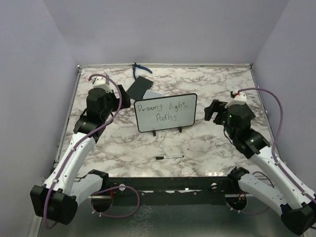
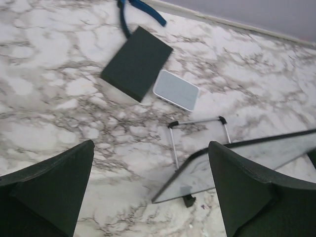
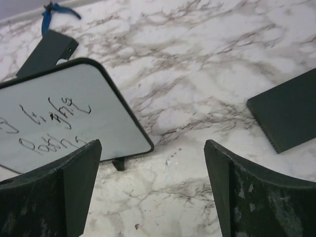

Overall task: Write a sentence on the whiteboard
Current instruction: Reset both arms

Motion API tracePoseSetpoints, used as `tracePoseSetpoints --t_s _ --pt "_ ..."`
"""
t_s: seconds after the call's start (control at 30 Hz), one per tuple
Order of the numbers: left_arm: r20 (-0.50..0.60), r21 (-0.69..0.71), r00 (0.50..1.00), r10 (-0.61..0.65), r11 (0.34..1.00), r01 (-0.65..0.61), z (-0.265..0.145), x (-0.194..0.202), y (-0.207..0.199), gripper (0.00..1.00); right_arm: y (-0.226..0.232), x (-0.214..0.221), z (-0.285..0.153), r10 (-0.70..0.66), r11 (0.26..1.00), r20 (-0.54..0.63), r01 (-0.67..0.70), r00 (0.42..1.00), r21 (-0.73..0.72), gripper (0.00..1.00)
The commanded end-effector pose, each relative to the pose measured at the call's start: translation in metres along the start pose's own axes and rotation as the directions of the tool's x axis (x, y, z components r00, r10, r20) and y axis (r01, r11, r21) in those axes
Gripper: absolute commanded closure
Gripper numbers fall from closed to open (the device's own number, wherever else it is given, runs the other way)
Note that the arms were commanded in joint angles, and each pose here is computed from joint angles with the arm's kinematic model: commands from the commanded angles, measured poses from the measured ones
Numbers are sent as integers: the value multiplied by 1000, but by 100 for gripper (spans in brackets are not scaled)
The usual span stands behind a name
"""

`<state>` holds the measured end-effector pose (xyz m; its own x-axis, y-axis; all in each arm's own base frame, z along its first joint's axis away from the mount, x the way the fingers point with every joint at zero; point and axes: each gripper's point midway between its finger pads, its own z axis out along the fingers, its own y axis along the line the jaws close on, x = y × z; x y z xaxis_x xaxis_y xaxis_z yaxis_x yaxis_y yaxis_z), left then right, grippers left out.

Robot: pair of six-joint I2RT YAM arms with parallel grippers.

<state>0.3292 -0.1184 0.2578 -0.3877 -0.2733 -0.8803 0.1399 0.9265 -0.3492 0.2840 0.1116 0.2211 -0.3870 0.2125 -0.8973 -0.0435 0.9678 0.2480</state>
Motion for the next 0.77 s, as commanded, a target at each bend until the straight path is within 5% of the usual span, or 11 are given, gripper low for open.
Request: tracePoseSetpoints --t_s 0.0,0.2,0.73 --pt "108 -186 992 57 982 -36 -13 -28 46 1 -27 -43 -20 -34 994 170 15 985 109 11" --pt "309 -343 943 120 939 -8 -54 -51 79 1 -41 -69 -45 -33 992 333 -11 942 129 11" --pt "301 -369 946 116 929 3 -61 -41 87 1 -50 -72 -52 -41 987 349 -18 936 162 8"
